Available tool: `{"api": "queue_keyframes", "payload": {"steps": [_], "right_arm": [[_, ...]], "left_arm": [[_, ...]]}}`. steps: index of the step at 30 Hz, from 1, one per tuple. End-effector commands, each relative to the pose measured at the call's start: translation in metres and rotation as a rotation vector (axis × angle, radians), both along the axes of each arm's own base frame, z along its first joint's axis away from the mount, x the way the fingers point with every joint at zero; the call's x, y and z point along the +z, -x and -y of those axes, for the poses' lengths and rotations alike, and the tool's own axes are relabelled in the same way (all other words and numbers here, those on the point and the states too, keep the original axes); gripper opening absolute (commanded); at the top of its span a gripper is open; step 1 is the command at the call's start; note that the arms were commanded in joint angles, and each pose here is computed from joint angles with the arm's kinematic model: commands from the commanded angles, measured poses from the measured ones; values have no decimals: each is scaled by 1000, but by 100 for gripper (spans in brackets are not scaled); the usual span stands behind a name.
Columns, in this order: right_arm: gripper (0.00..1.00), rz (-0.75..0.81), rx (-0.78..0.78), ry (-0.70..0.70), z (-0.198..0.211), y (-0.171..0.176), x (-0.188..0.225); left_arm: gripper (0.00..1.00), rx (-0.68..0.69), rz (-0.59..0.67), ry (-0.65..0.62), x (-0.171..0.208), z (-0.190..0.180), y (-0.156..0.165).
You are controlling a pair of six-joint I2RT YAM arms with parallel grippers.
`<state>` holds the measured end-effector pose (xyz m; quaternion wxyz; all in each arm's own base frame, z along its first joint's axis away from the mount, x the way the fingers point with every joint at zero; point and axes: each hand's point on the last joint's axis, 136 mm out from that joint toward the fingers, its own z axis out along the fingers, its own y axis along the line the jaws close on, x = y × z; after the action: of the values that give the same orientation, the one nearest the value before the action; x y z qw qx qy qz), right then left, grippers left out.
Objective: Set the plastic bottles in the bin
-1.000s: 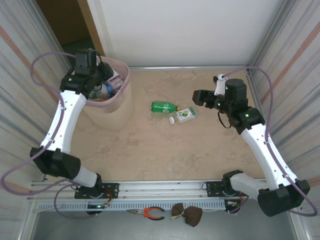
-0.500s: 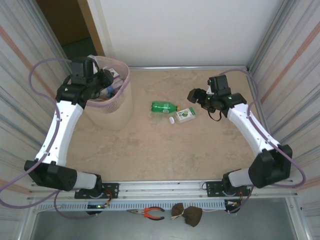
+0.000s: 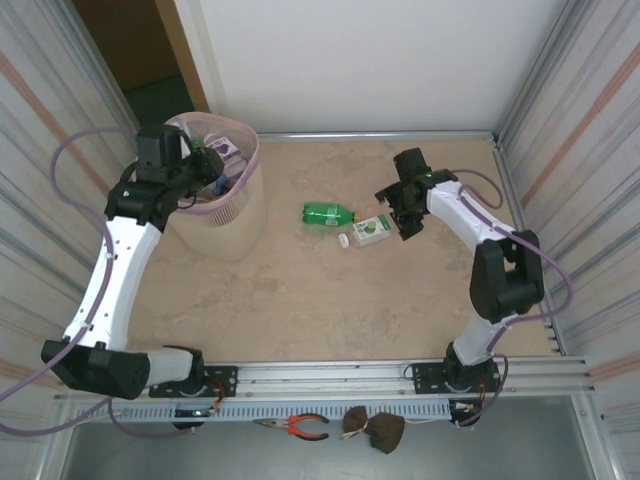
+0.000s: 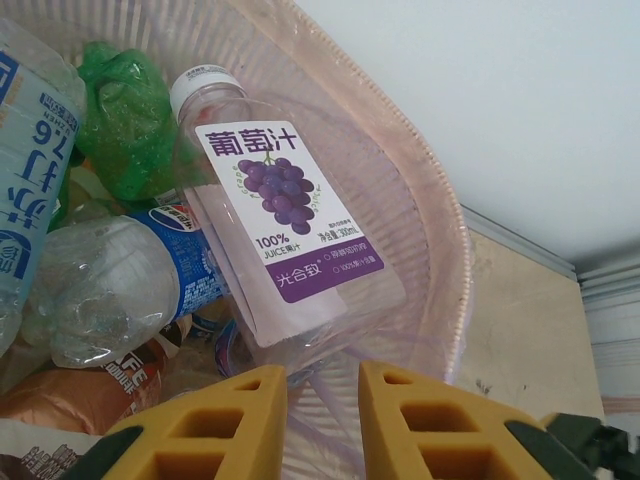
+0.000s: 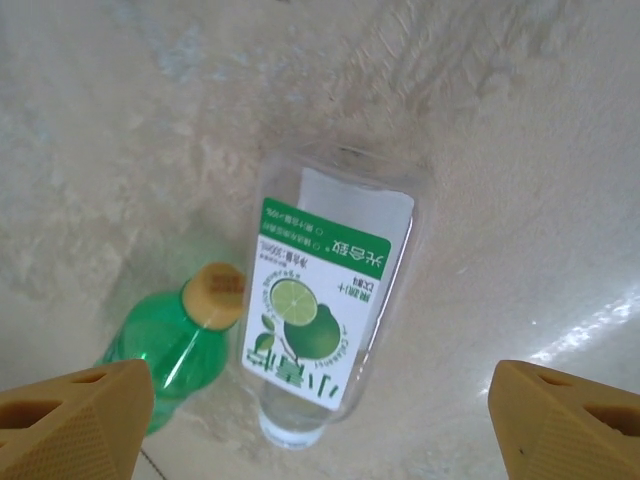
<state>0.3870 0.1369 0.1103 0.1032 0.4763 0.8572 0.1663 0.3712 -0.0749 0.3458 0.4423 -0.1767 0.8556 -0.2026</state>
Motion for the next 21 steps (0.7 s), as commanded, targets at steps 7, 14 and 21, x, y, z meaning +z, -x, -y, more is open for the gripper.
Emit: {"api": "queue_keyframes", "payload": {"steps": [7, 14, 21], "right_arm": [[94, -156, -148, -84, -23, -20, -41], [92, -226, -202, -66, -20, -19, -71], [85, -240, -234, -49, -11, -19, -83]], "left_arm": [[25, 15, 20, 26, 2, -3, 6], [25, 17, 23, 30, 2, -3, 7], [26, 17, 39, 16, 7, -5, 8]]}}
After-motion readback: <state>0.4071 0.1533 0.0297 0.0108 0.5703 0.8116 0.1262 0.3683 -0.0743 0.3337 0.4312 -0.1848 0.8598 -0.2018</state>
